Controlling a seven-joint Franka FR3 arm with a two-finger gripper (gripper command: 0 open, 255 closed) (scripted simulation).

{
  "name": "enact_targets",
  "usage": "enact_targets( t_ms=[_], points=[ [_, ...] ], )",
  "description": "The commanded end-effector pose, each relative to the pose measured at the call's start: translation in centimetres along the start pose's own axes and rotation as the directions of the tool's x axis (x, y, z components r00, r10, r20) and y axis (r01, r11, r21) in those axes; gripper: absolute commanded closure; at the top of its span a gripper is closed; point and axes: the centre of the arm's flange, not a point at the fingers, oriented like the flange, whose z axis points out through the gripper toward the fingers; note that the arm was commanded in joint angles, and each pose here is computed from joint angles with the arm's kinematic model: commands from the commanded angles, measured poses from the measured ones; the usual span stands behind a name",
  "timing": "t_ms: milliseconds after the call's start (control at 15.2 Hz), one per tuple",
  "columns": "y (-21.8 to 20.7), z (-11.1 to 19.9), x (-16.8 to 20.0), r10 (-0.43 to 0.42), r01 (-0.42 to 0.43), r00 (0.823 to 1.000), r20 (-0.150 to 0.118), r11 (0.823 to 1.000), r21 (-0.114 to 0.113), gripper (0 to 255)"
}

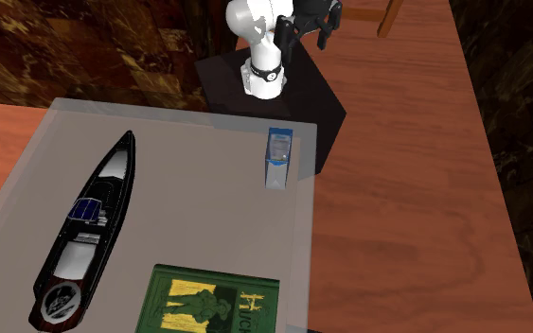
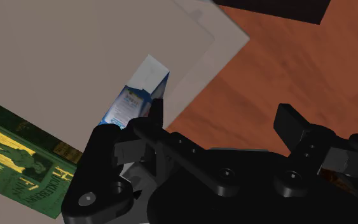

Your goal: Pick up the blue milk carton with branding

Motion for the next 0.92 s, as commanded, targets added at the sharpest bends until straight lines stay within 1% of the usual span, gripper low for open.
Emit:
enact_targets(
  t_ms=[0,198,396,594,858],
  points=[
    [0.0,0.0,0.0,0.000,0.000,1.000,0.000,1.000,0.000,0],
    [1.9,2.8,2.4,0.082,-0.082,0.997,0.014,0.997,0.004,0],
    [3.9,5.6,4.6,0.162,-0.163,0.986,0.028,0.987,0.007,0],
    [6.1,8.4,6.6,0.242,-0.243,0.969,0.043,0.970,0.009,0],
    [9.3,12.3,8.8,0.346,-0.347,0.936,0.062,0.938,0.009,0]
  ],
)
